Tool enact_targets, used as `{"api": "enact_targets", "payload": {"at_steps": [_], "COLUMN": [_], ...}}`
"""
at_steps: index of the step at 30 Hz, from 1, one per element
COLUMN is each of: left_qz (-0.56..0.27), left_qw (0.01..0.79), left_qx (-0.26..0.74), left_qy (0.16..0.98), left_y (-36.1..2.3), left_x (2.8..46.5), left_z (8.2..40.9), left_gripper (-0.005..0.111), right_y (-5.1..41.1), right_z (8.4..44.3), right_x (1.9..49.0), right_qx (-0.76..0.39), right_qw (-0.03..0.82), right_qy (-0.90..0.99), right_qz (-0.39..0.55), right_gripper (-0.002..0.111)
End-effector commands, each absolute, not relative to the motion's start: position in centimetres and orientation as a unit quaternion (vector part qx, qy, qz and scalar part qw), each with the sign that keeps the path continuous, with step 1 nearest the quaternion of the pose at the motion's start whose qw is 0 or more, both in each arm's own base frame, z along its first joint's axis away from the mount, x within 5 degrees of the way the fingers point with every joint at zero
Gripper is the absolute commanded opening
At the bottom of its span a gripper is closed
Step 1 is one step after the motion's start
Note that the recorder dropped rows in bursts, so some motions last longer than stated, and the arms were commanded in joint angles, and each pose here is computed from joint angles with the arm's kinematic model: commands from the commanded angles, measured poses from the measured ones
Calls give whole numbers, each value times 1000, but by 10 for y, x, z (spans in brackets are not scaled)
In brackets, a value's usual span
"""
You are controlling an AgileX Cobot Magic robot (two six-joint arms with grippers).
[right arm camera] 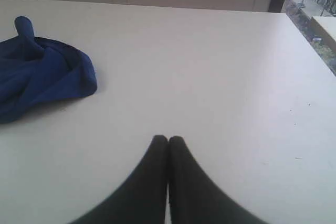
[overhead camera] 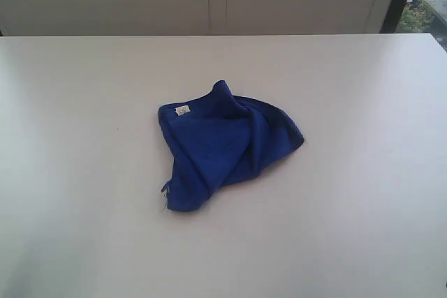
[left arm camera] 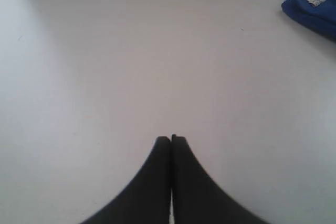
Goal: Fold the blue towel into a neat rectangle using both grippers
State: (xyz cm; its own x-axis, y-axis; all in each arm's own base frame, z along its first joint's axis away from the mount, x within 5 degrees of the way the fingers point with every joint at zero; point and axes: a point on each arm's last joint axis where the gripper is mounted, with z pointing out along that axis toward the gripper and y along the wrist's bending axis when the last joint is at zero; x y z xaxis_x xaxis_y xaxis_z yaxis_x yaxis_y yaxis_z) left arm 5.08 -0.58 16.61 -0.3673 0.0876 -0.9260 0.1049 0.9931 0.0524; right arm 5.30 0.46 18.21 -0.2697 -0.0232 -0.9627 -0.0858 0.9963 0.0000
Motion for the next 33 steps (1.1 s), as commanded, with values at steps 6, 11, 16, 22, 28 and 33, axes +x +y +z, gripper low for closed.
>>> {"api": "enact_targets", "payload": {"at_steps": [6,11,16,22,28,33], "left_qz": [-9,-9,-9,-9,-9,-9], "left_qw": [560,560,560,560,560,560], "left_qx": [54,54,54,54,54,54], "left_qy": [827,827,827,827,827,827], "left_y": [-6,-6,-6,-6,-6,-6], "left_x": [51,51,51,51,51,51], "left_z": [165,165,165,165,165,165], "left_gripper": [0,0,0,0,0,0], "right_y": [4,4,4,4,4,4], "right_z": [182,183,199,224,228,231], "right_x": [53,54,56,54,53,53], "right_qx": [-33,-31,-29,-25,-24,-24], "right_qw": [609,615,683,775,790,800], "right_qy": [792,787,729,631,612,599], "right_qz": [21,24,27,31,31,32], "right_gripper": [0,0,0,0,0,0]}}
